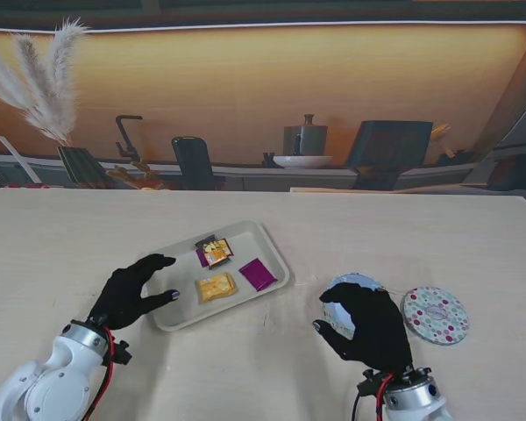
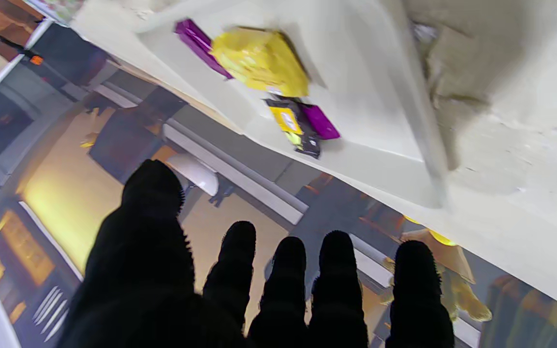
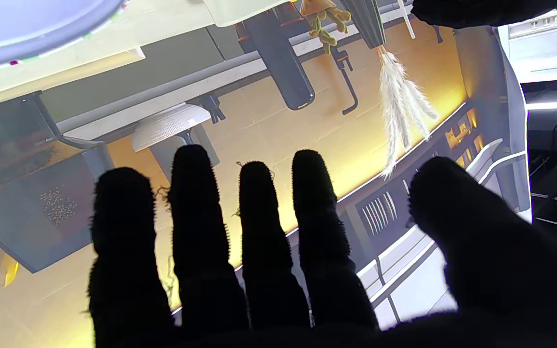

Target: Pour cookies into a cookie box

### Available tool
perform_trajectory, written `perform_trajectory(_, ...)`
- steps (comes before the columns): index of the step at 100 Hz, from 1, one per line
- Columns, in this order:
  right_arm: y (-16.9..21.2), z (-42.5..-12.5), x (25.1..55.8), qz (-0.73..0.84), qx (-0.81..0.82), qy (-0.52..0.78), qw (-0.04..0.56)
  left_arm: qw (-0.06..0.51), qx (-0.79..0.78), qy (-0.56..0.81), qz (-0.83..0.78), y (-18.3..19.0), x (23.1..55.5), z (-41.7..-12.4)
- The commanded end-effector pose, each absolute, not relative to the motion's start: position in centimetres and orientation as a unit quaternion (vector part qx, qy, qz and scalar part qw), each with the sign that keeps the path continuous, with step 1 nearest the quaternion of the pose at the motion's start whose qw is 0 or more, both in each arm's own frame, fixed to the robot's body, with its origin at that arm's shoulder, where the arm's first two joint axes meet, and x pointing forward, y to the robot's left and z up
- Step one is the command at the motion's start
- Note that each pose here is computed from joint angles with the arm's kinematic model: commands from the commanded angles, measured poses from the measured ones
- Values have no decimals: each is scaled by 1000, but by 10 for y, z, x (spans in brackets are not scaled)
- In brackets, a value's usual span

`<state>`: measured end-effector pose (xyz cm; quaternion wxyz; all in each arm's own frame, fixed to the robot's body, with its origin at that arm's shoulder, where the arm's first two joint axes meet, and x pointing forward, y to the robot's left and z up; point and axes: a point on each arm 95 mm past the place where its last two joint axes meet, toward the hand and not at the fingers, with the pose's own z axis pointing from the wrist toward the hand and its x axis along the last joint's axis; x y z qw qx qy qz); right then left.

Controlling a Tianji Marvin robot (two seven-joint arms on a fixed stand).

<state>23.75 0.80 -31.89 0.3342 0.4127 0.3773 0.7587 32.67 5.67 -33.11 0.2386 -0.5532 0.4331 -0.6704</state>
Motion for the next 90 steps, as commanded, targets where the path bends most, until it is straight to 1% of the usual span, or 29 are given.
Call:
perform_trajectory(1,10,-318,236,758,418,377,330,251,-556,434,-663,61,337,-330)
perform_trajectory(18,8,-317,237,760,417,370,333,276,-569,436,-641,73,360,-329)
perform_trajectory(31,7,-317,238,761,420,366,332,315,-563,441,-624,82,378,-323)
perform_trajectory(59,8,-317,240,761,420,368,331,349,-568,460,-586,89,407,-314)
perform_trajectory(73,9,-317,240,759,420,372,331,348,-582,470,-565,87,417,-317)
perform_trajectory(90,8,-317,240,759,421,370,331,348,-601,471,-544,85,428,-330)
